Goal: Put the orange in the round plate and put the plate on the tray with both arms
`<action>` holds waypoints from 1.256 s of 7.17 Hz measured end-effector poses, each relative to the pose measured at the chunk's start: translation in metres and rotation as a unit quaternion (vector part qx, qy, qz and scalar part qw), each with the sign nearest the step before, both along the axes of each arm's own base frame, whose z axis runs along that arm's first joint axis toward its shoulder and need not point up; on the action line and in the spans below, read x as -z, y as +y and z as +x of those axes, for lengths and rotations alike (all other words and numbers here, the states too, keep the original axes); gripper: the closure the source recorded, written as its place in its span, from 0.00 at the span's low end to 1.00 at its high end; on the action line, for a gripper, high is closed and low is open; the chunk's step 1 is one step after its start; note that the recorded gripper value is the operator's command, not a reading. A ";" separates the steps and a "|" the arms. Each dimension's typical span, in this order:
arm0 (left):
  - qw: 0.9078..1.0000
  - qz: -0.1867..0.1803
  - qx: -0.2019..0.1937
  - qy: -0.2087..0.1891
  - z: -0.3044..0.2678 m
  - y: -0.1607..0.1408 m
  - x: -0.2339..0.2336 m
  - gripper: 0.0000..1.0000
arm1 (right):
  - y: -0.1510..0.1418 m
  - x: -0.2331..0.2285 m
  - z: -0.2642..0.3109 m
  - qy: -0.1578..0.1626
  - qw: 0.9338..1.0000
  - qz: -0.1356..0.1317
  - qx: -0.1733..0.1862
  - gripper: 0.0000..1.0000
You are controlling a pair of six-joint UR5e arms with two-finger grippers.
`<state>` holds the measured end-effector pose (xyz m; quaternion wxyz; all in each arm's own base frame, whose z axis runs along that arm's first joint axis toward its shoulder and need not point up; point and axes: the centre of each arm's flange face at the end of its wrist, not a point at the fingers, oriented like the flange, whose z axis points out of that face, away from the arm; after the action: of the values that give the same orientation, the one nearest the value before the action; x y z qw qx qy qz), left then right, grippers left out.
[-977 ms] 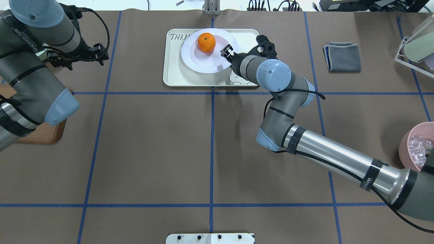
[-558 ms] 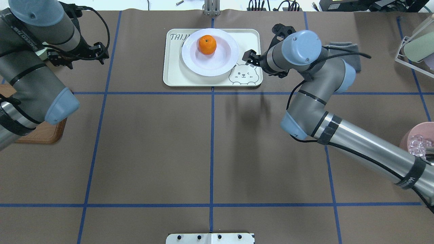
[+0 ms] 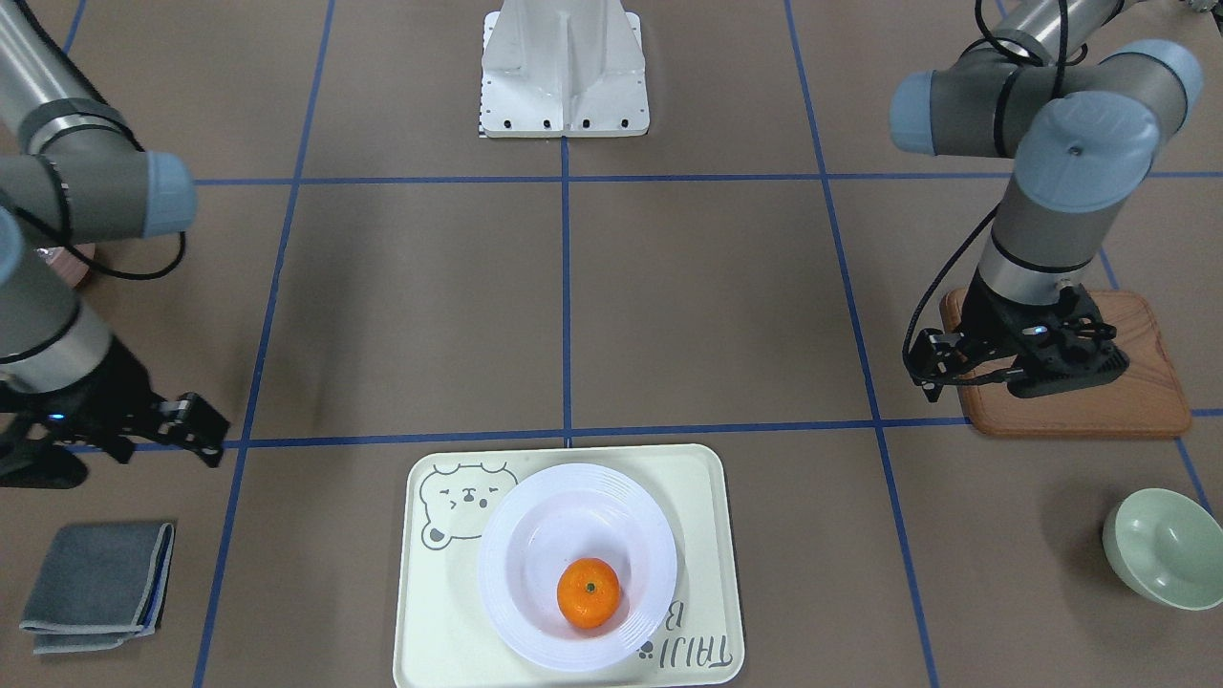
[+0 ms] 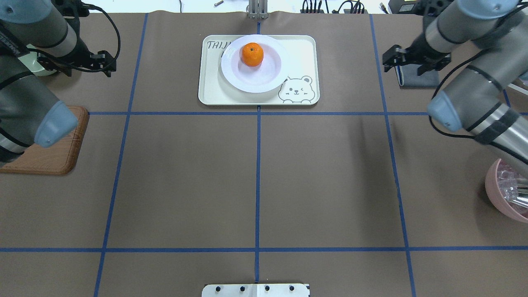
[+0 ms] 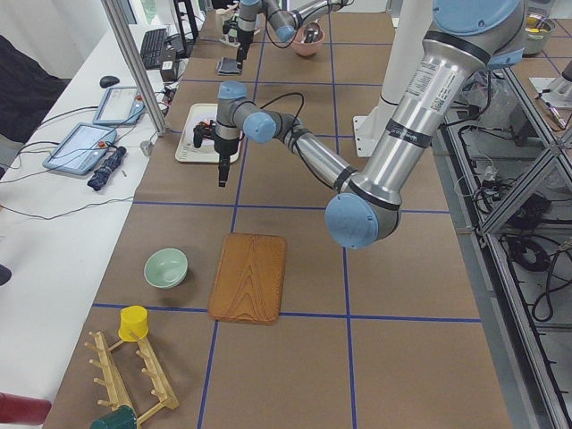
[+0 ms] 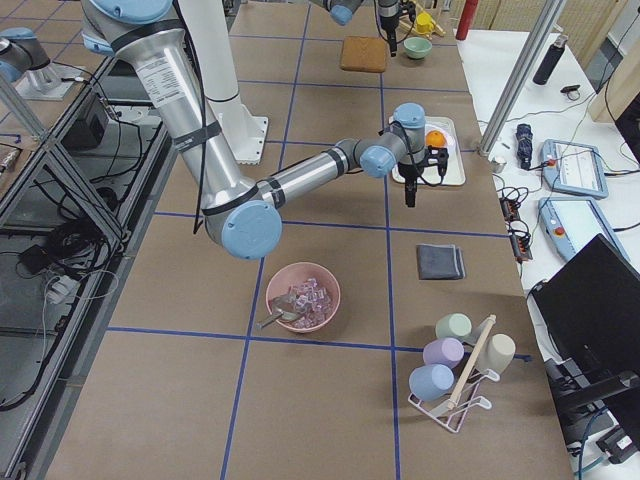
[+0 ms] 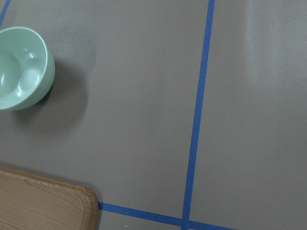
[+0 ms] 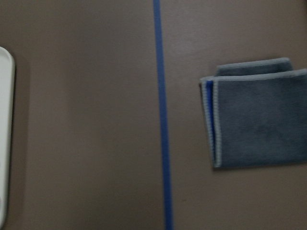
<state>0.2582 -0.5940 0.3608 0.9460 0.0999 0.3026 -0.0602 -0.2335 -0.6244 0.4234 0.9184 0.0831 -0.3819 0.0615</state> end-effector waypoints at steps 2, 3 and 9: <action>0.999 0.010 -0.052 0.007 -0.074 -0.004 -0.038 0.01 | 0.007 -0.073 0.117 0.043 0.997 0.027 0.066 0.00; 0.997 0.013 -0.069 0.011 -0.121 -0.004 -0.064 0.01 | 0.016 -0.098 0.163 0.062 0.993 0.032 0.094 0.00; 0.994 -0.036 -0.097 0.020 -0.296 0.069 -0.270 0.01 | 0.119 -0.226 0.297 0.030 0.990 -0.018 0.137 0.00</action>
<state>-0.0380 -0.5245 0.6305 0.9441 0.0351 0.3272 0.0194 0.0634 -0.5054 0.6493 0.9308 0.0152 -0.3603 -0.0603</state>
